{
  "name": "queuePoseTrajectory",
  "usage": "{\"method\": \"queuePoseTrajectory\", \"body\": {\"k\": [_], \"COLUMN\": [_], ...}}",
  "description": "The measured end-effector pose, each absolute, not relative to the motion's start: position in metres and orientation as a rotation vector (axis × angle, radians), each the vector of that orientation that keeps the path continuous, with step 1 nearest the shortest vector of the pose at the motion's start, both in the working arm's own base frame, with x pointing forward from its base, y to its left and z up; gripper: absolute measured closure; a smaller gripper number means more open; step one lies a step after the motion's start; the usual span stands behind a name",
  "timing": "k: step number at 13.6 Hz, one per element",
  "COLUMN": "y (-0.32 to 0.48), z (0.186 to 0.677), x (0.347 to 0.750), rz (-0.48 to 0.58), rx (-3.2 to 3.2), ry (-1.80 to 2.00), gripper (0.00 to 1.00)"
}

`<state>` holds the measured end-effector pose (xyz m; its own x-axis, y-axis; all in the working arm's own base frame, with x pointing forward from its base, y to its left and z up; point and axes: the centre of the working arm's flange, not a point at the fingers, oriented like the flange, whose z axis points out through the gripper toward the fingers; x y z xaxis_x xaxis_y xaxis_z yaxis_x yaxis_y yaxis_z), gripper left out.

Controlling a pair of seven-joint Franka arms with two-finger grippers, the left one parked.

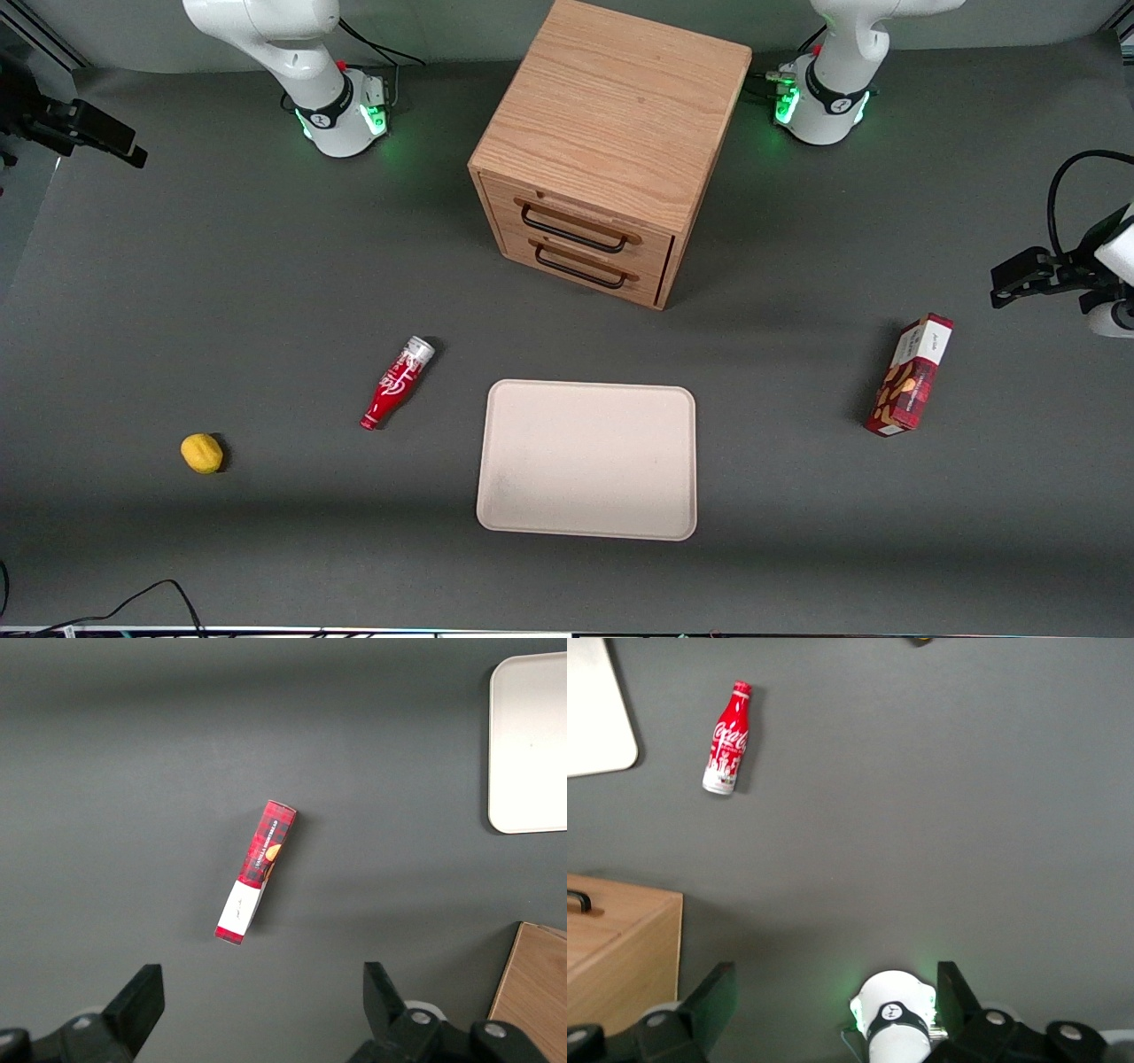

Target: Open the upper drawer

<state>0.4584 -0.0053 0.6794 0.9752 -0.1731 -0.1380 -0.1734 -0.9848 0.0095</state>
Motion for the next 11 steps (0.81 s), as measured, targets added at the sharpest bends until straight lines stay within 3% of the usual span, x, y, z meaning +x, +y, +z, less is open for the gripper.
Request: {"method": "queuePoseTrajectory", "body": {"k": [7,11], "y": [0.025,0.114], "z": [0.701,0.680], "x": [0.480,0.513], "rz": [0.119,0.150], "rx": [-2.987,-2.823], "ry": [-0.300,-0.671], "gripper": [0.00,0.00]}}
